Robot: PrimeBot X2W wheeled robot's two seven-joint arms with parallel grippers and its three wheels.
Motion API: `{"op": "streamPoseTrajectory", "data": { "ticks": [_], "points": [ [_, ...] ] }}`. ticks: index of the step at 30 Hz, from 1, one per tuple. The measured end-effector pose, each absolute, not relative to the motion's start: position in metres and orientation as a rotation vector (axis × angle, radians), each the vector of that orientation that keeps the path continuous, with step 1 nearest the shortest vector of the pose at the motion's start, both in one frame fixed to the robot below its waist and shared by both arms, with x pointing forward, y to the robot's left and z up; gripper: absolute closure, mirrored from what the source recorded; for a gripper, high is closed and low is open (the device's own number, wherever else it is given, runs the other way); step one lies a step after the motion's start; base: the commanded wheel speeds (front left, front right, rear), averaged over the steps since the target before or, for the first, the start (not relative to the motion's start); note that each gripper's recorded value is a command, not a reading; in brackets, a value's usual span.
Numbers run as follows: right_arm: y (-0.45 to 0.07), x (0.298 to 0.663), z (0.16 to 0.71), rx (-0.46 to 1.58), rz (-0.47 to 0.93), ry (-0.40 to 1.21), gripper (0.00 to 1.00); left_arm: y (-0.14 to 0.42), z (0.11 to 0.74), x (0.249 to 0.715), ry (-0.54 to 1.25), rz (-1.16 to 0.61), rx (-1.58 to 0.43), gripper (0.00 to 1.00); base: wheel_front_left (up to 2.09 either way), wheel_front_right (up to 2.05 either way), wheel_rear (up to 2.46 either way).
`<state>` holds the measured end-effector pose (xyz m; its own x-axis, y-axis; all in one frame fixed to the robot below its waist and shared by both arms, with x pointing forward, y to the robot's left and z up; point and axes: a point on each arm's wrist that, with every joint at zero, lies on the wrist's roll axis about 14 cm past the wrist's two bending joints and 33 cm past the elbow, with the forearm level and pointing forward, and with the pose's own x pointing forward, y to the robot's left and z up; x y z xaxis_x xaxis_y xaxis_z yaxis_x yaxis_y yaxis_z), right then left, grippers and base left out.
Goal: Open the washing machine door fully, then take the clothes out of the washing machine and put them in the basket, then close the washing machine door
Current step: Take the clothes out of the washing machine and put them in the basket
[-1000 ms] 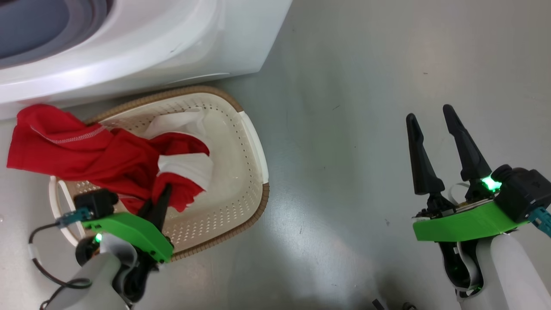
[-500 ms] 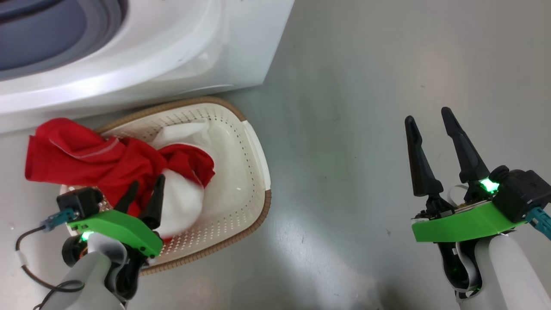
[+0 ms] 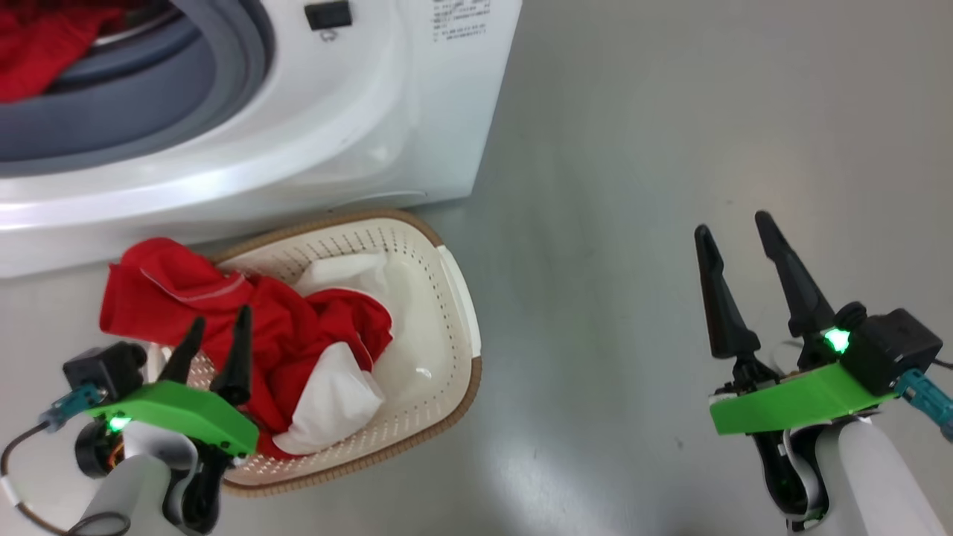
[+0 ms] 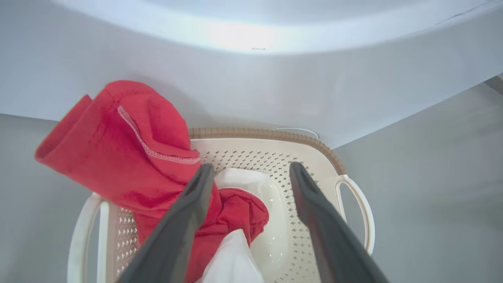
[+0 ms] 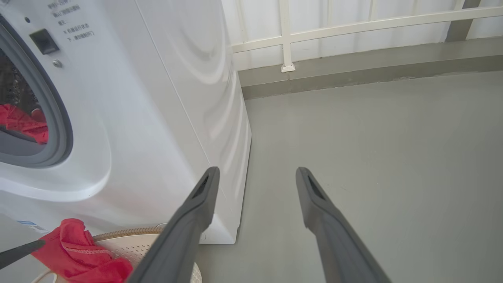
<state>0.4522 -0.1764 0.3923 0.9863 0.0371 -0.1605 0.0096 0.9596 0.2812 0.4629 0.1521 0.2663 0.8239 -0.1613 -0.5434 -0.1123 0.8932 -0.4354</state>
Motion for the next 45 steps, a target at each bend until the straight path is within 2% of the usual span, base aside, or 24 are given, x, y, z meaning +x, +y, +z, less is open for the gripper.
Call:
{"op": "streamPoseTrajectory", "data": {
  "ticks": [25,45],
  "points": [
    [-0.168,0.41,0.45,0.29,0.048,0.067,0.0,0.19,0.404,0.435,0.217,-0.01,-0.309,0.0,0.0,0.0,0.0],
    [-0.171,0.368,0.466,0.285,0.04,0.037,0.0,0.213,0.465,0.381,0.042,0.026,-0.211,0.0,0.0,0.0,0.0]
  ]
}}
